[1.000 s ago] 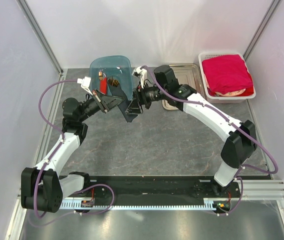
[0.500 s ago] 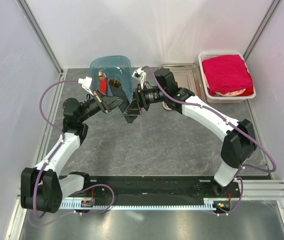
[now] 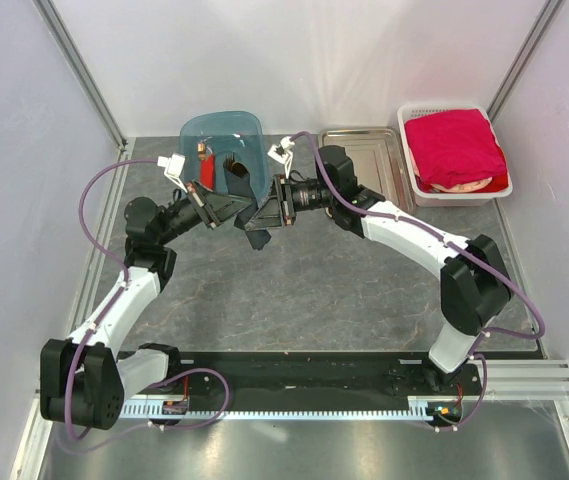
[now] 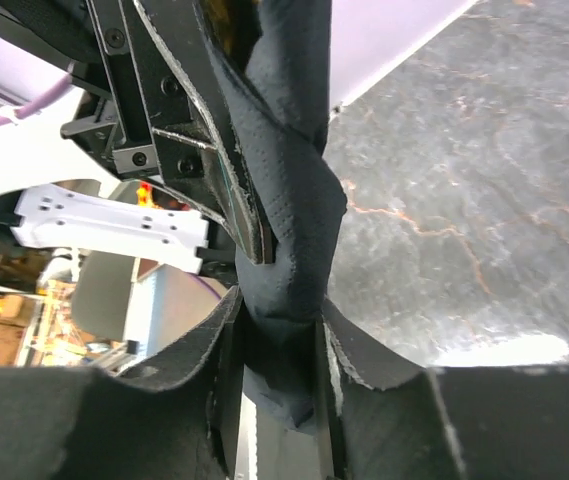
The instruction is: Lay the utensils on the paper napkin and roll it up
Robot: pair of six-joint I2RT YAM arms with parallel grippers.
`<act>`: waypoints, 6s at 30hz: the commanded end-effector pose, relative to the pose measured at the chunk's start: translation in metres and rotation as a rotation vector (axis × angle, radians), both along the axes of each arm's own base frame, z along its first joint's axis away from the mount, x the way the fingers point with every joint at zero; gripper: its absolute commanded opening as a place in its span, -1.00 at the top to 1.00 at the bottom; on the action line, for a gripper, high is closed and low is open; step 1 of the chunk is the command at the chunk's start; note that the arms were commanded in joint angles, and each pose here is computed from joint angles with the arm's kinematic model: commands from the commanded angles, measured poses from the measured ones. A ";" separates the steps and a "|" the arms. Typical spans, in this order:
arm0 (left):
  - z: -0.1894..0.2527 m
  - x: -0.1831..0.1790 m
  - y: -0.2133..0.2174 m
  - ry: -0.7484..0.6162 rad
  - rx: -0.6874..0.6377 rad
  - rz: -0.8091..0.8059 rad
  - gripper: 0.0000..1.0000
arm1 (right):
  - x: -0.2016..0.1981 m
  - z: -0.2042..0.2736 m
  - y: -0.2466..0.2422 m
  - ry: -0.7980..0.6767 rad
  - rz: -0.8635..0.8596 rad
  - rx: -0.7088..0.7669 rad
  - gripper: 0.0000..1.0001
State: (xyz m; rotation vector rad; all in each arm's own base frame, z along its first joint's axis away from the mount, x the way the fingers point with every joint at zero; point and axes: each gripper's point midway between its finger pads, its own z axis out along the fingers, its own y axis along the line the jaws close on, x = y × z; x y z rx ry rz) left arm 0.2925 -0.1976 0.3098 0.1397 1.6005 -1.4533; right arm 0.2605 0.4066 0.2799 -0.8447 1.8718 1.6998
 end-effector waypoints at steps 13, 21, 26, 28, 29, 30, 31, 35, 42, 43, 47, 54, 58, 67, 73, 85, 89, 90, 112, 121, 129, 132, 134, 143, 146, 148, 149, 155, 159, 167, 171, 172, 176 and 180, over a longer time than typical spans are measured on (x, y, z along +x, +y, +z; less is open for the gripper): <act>0.016 -0.009 0.004 -0.121 0.041 0.032 0.79 | -0.010 0.019 0.000 -0.029 0.030 0.075 1.00; 0.008 -0.010 0.020 -0.115 0.104 0.135 -0.19 | 0.002 0.031 -0.010 -0.123 -0.011 0.037 1.00; 0.001 -0.012 0.021 -0.088 0.107 0.135 -0.33 | 0.001 0.038 -0.010 -0.134 -0.006 0.049 1.00; -0.006 -0.014 0.022 -0.068 0.117 0.136 -0.48 | 0.001 0.042 -0.010 -0.140 -0.003 0.057 1.00; -0.009 -0.014 0.022 -0.060 0.119 0.135 -0.52 | 0.000 0.044 -0.010 -0.137 -0.003 0.061 1.00; -0.012 -0.014 0.023 -0.047 0.122 0.138 -0.60 | -0.001 0.046 -0.010 -0.140 0.003 0.068 1.00; -0.014 -0.014 0.023 -0.040 0.121 0.139 -0.64 | -0.002 0.047 -0.010 -0.140 0.005 0.072 1.00; -0.020 -0.015 0.020 -0.009 0.107 0.115 -0.73 | -0.005 0.050 -0.010 -0.129 0.018 0.085 1.00; -0.012 -0.022 0.014 -0.028 0.054 0.053 -0.59 | -0.008 0.049 -0.008 -0.119 0.032 0.094 1.00; -0.010 -0.022 0.013 -0.018 0.041 0.046 -0.54 | -0.009 0.049 -0.008 -0.116 0.034 0.096 1.00; -0.007 -0.020 0.010 -0.016 0.012 0.030 -0.30 | -0.012 0.049 -0.006 -0.113 0.044 0.099 1.00; -0.004 -0.021 0.004 -0.017 -0.009 0.004 -0.14 | -0.013 0.049 -0.004 -0.111 0.053 0.107 1.00; -0.002 -0.024 0.004 -0.024 -0.015 -0.001 0.12 | -0.012 0.048 -0.003 -0.111 0.053 0.108 1.00; -0.005 -0.026 0.004 -0.029 -0.016 -0.005 0.96 | -0.017 0.044 -0.004 -0.132 0.077 0.100 0.93; -0.007 -0.029 0.003 -0.043 -0.008 -0.016 0.96 | -0.006 0.053 -0.014 -0.150 0.049 0.088 0.08; -0.007 -0.034 0.000 -0.065 0.000 -0.046 0.96 | 0.041 0.085 -0.022 -0.180 -0.073 0.114 -0.43; -0.006 -0.036 0.000 -0.072 0.000 -0.052 0.96 | 0.041 0.080 -0.015 -0.176 -0.069 0.107 -0.43; -0.005 -0.037 0.000 -0.076 0.000 -0.053 0.96 | 0.040 0.079 -0.014 -0.179 -0.067 0.107 -0.43; -0.004 -0.040 -0.003 -0.082 0.006 -0.058 0.96 | 0.039 0.067 -0.001 -0.177 -0.084 0.075 0.43; 0.011 -0.033 -0.002 -0.107 -0.017 -0.044 0.96 | 0.019 0.037 -0.018 -0.104 -0.064 0.032 -0.31; 0.009 -0.030 -0.002 -0.099 -0.021 -0.039 0.96 | 0.001 0.026 -0.025 -0.026 -0.045 0.064 0.14; 0.008 -0.028 -0.002 -0.092 -0.025 -0.032 0.96 | 0.000 0.031 -0.023 -0.016 -0.033 0.083 0.36; 0.010 -0.027 -0.002 -0.093 -0.026 -0.029 0.96 | 0.000 0.035 -0.022 -0.031 -0.028 0.097 1.00; 0.015 -0.021 -0.001 -0.093 -0.037 -0.018 0.96 | -0.001 0.022 -0.024 -0.012 -0.043 0.063 -0.14; 0.016 -0.019 -0.001 -0.085 -0.044 -0.014 0.96 | -0.005 0.017 -0.023 0.001 -0.036 0.060 -0.16; 0.015 -0.018 -0.001 -0.078 -0.047 -0.012 0.96 | -0.008 0.017 -0.021 0.001 -0.029 0.064 -0.17; 0.015 -0.017 -0.001 -0.078 -0.047 -0.010 0.96 | -0.010 0.015 -0.020 0.003 -0.024 0.061 -0.17; 0.016 -0.014 0.001 -0.071 -0.047 -0.001 0.96 | -0.016 0.003 -0.016 0.013 -0.005 0.045 0.68; 0.018 -0.012 0.001 -0.071 -0.047 0.004 0.96 | -0.016 0.006 -0.015 -0.001 0.000 0.053 1.00; 0.016 -0.015 -0.001 -0.071 -0.041 -0.018 0.96 | -0.002 0.012 -0.017 -0.029 -0.032 0.034 -0.29; 0.009 -0.019 0.000 -0.065 -0.032 -0.019 0.96 | 0.016 0.032 -0.024 -0.061 -0.061 0.063 -0.32; 0.006 -0.020 0.000 -0.059 -0.031 -0.021 0.96 | 0.020 0.041 -0.025 -0.075 -0.065 0.076 -0.31; 0.001 -0.023 -0.001 -0.055 -0.024 -0.030 0.96 | 0.029 0.057 -0.025 -0.090 -0.081 0.098 -0.36; 0.000 -0.024 -0.002 -0.052 -0.024 -0.041 0.96 | 0.035 0.060 -0.020 -0.076 -0.095 0.109 -0.43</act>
